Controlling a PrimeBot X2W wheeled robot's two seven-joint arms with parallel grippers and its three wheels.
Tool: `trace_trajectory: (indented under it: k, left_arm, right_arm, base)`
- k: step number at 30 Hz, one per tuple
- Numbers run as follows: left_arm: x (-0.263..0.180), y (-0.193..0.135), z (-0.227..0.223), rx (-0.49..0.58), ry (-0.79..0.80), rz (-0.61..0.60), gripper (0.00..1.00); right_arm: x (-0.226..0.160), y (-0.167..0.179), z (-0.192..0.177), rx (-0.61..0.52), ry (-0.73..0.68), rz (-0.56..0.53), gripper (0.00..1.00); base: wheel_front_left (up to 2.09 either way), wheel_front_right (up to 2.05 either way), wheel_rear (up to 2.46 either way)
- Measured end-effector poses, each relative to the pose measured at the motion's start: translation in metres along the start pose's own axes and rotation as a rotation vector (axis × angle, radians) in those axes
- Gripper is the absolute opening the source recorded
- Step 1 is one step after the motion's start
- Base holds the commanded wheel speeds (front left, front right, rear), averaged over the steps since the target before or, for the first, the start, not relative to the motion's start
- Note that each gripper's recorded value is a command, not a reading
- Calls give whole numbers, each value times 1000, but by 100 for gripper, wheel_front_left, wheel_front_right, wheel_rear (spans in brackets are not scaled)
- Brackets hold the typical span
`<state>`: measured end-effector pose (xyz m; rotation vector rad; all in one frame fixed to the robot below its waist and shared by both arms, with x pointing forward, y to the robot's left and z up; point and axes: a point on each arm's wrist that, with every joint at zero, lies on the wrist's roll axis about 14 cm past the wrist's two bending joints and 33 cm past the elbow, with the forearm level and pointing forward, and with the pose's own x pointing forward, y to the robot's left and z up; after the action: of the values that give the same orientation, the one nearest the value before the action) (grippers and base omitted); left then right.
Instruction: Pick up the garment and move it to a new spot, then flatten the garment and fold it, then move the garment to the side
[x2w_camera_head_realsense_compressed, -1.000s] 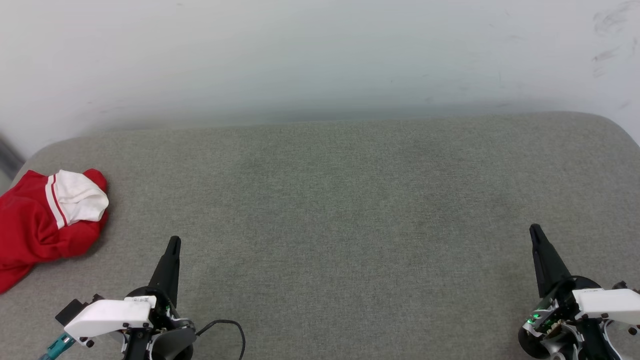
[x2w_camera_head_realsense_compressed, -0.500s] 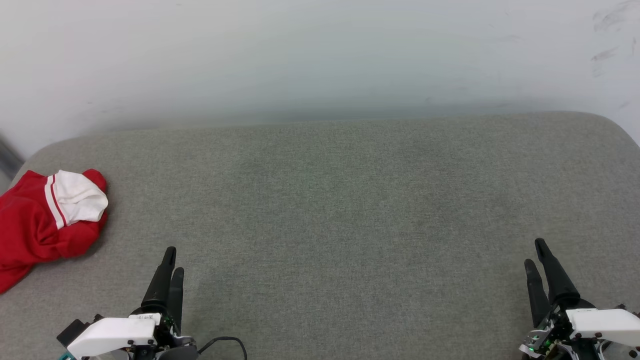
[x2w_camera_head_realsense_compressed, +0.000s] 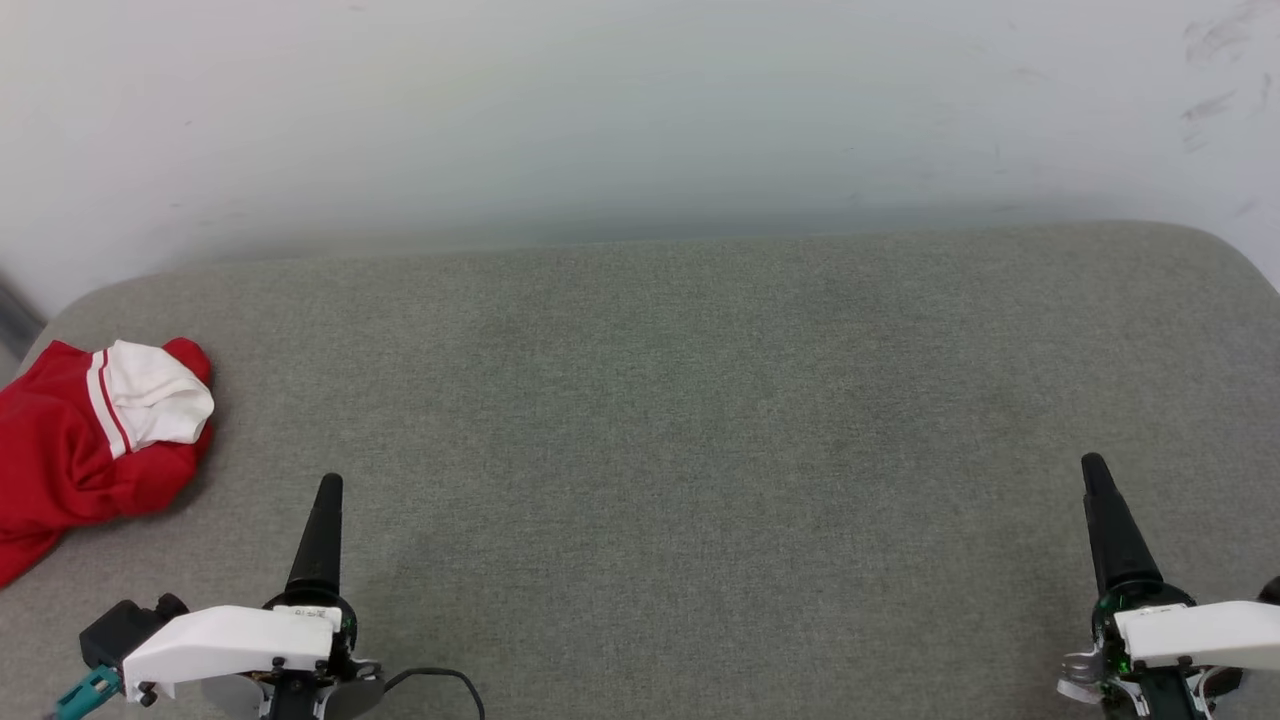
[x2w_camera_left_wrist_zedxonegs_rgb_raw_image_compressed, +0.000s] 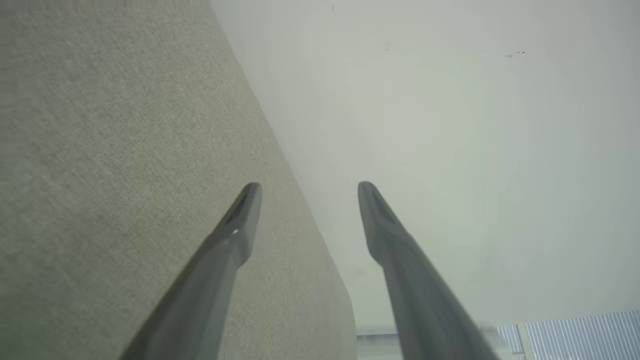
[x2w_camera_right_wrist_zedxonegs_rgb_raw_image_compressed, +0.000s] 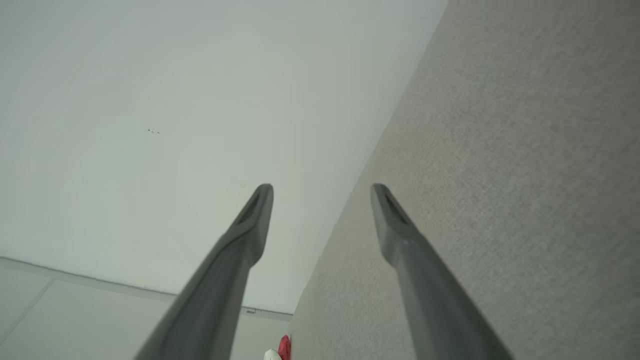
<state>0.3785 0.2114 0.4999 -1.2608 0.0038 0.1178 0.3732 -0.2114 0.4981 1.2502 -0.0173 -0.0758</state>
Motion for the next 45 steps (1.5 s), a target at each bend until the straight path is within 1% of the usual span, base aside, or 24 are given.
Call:
trace_trajectory:
  k: [8,17,27,35,45]
  left_arm:
    - [-2,-4,-5,207,-4,22,100]
    - [-4,-8,-8,403,-20,28,100]
    - [-8,-10,-10,576,-39,28,100]
    - [-9,-20,-10,702,-62,-5,100]
    - [-11,-29,-13,832,-88,-38,100]
  right_arm:
    - [0,15,-5,-225,6,49,100]
    - [-3,21,-11,-412,13,78,100]
    - [-6,25,-15,-564,7,102,100]
    - [-6,33,-16,-674,-6,134,100]
    - [-9,38,-19,-789,-18,164,100]
  base:
    - [0,0,0]
    - [0,0,0]
    - [0,0,0]
    - [0,0,0]
    - [0,0,0]
